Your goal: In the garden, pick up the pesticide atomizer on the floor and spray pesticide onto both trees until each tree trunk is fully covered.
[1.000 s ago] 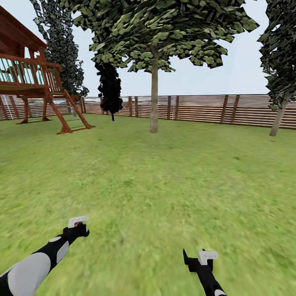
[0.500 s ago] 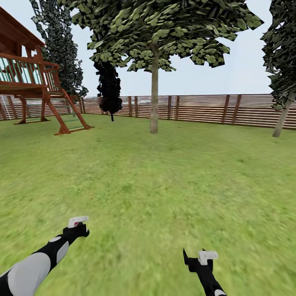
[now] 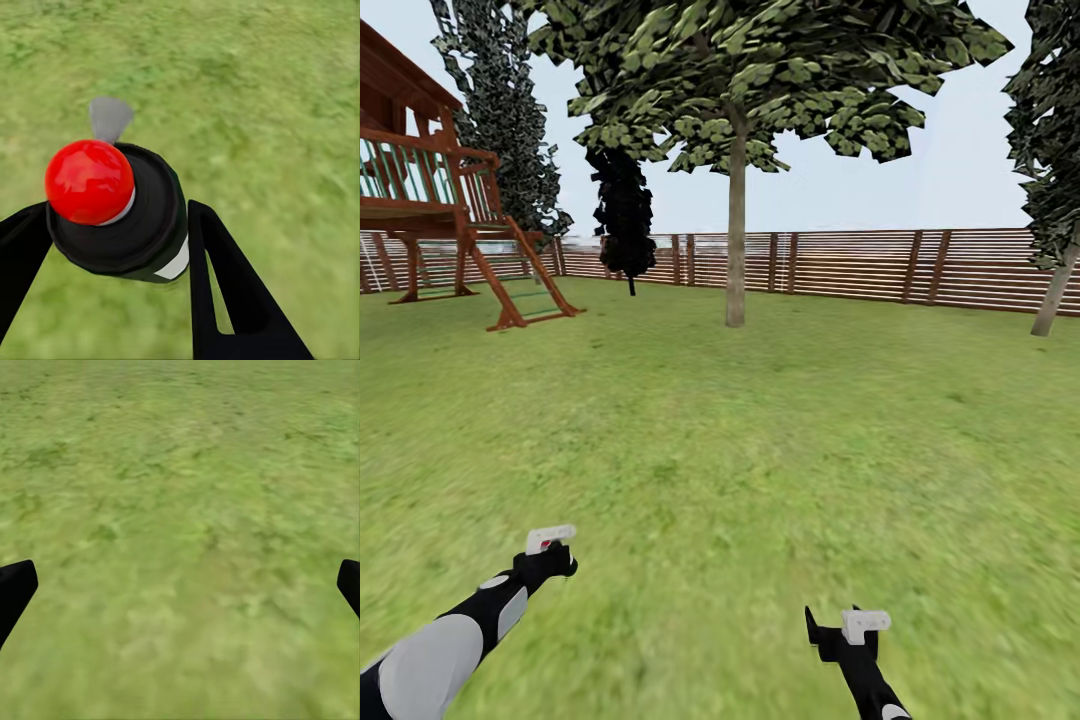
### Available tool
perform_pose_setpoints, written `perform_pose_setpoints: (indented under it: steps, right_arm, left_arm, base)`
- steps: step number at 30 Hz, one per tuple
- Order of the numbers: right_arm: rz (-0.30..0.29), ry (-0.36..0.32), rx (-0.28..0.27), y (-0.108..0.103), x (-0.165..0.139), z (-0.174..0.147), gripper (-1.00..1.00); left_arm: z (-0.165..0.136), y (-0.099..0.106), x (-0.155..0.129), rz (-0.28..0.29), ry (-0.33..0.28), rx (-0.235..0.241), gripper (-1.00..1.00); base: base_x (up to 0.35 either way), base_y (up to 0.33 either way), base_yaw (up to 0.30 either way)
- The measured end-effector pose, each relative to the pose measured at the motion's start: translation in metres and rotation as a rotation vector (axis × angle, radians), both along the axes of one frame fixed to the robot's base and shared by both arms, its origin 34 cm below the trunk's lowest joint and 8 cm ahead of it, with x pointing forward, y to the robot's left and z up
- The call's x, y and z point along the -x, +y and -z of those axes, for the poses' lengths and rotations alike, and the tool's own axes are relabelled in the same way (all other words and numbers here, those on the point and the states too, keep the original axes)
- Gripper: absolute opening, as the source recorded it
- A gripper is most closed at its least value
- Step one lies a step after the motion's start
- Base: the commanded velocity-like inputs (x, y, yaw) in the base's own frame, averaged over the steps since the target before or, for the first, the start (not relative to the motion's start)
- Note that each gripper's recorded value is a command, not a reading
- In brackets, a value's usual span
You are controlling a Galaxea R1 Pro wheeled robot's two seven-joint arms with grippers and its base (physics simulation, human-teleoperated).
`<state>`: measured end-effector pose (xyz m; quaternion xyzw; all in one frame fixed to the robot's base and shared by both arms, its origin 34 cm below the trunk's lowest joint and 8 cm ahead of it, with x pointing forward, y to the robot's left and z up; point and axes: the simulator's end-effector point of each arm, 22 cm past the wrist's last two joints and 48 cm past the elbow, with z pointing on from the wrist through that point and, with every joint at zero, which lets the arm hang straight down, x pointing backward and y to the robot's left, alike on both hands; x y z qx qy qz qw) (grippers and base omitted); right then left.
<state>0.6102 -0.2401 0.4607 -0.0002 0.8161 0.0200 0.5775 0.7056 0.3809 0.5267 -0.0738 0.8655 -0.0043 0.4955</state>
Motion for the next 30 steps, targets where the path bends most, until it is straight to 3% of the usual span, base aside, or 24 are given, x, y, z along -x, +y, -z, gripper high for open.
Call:
perform_pose_setpoints:
  steps: [30]
  right_arm:
    - [0.0, 0.0, 0.0, -0.0003, 0.0, 0.0, 1.0]
  left_arm:
    - [0.0001, 0.0, 0.0001, 0.0, 0.0, 0.0, -1.0]
  base:
    - [0.338, 0.0, 0.0]
